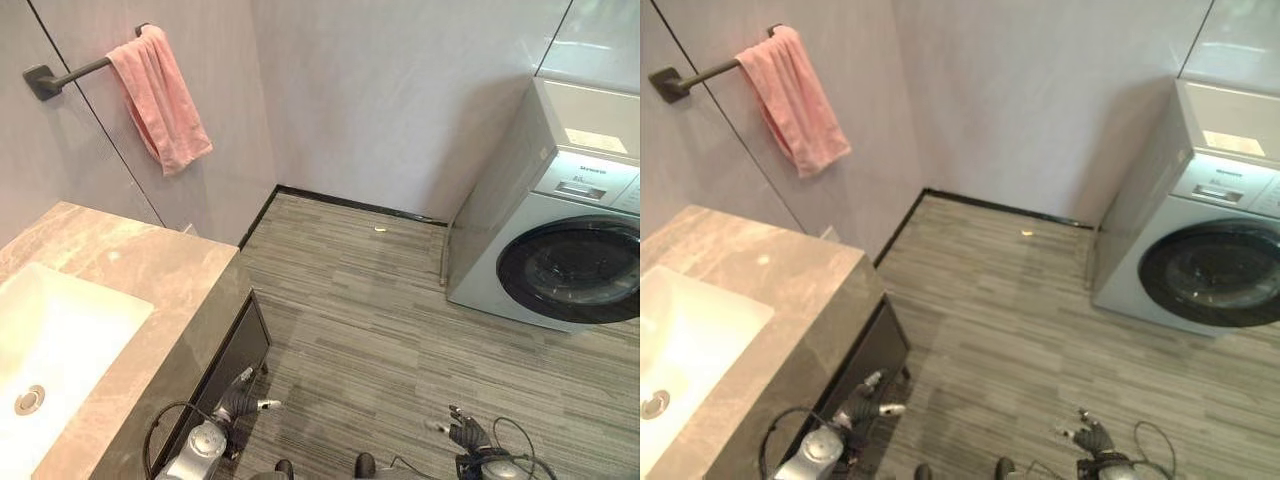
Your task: Put brush and paste in cup on sink, flatten towel.
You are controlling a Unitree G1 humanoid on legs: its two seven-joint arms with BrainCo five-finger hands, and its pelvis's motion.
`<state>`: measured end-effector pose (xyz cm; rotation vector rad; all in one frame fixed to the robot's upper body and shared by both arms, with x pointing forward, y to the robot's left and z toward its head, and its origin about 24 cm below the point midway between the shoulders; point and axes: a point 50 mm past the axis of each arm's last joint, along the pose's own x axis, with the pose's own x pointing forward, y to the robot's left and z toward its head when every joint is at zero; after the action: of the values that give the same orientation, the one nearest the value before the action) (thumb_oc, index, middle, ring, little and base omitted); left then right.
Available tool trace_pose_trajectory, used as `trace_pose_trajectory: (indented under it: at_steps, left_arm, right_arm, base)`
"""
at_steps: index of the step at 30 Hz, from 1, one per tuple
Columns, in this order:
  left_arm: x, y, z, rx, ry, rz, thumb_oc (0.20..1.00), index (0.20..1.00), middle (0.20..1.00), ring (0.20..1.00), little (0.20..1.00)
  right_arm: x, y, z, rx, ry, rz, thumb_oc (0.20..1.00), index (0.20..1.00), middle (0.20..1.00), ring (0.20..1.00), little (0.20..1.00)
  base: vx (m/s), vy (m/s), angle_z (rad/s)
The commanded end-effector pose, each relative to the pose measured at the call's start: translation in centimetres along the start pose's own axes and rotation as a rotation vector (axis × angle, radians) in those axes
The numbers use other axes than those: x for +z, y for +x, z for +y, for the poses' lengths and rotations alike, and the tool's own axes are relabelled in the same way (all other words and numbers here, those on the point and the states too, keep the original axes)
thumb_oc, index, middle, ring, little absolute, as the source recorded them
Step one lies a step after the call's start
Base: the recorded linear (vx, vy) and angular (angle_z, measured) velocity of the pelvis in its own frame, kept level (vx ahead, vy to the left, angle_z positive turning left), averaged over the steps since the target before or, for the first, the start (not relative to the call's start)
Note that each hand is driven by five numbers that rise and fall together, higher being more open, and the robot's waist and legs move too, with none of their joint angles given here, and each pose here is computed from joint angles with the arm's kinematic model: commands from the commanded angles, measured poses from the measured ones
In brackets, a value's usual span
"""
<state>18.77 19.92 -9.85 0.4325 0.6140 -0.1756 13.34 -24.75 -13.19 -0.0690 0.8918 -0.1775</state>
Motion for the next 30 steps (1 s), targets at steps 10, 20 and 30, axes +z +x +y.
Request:
trace_pose_trajectory:
  at_steps: [10,20,30]
  left_arm:
    - [2.6,1.7,1.3,0.105,-0.105,-0.067,1.0,1.0,1.0,1.0,1.0]
    - [2.3,1.1,1.7,0.093,-0.092,-0.086,1.0,1.0,1.0,1.0,1.0]
    - [0.0,0.5,2.8,0.169,-0.173,-0.009,1.0,1.0,1.0,1.0,1.0]
  right_arm:
    - [4.3,0.6,1.6,0.045,0.076,-0.179,1.0,1.0,1.0,1.0,1.0]
    - [4.1,0.7,1.4,0.039,-0.017,-0.163,1.0,1.0,1.0,1.0,1.0]
    - [6.0,0.2,2.2,0.113,-0.112,-0.254,1.0,1.0,1.0,1.0,1.0]
  base:
    - [0.0,0.011,0.06]
    - [0.11,0.119,-0.02]
    - [0.23,0.05,-0.22]
